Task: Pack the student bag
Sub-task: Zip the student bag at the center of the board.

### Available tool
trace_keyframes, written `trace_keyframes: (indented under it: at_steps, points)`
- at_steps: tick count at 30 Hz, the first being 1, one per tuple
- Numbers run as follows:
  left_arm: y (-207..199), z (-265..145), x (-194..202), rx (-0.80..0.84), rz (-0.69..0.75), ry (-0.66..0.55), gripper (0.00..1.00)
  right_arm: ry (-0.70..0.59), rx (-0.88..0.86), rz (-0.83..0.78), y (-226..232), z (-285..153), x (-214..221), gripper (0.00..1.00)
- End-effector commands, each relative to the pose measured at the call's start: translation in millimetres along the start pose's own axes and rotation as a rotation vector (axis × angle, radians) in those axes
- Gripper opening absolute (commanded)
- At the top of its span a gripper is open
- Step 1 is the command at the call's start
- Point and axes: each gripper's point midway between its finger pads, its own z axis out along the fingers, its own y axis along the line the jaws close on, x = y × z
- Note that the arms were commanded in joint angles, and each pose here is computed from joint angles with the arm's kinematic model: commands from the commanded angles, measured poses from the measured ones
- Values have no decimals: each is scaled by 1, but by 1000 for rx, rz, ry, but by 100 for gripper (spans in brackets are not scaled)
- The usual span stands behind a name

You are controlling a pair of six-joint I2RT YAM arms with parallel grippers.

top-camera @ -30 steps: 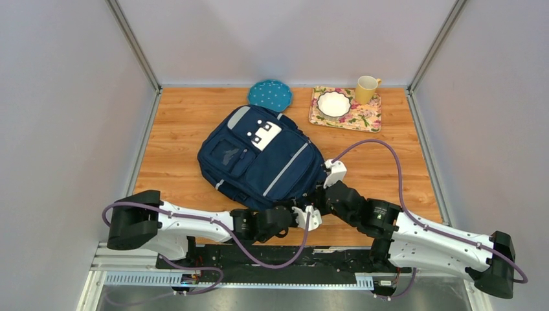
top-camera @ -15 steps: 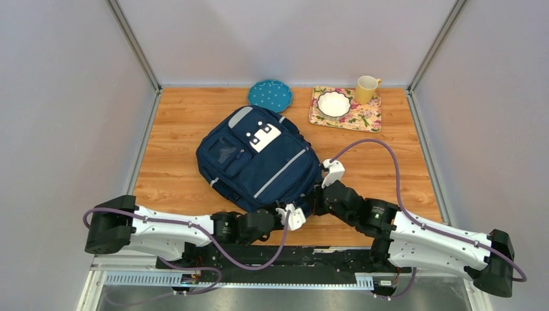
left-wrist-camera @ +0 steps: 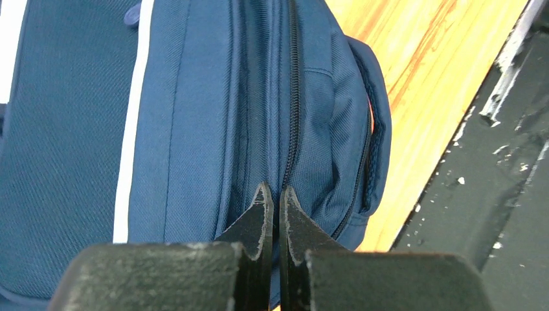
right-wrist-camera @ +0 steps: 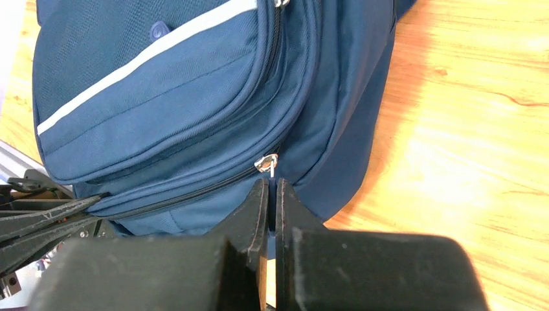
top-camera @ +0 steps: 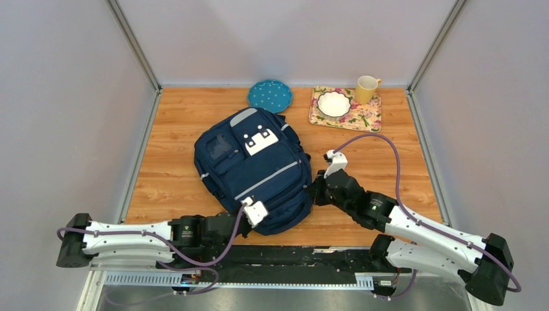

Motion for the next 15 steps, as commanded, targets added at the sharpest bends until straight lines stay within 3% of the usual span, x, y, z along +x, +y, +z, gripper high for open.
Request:
trace_keyframes:
  at_steps: [1, 7, 8, 10, 15]
  points:
    - [1, -18, 16, -2, -178, 31, 0, -72, -23, -6, 6, -1, -28, 0]
    - [8, -29, 12, -24, -272, 5, 2, -11, -95, 16, 19, 4, -13, 0]
    - [11, -29, 10, -36, -282, -5, 19, 10, -94, 13, 19, 2, -10, 0]
    - [14, -29, 1, -45, -276, -29, 33, 28, -119, 17, 24, 0, -8, 0]
    - [13, -20, -44, -27, -196, -95, 47, 36, -127, 12, 24, -2, -6, 0]
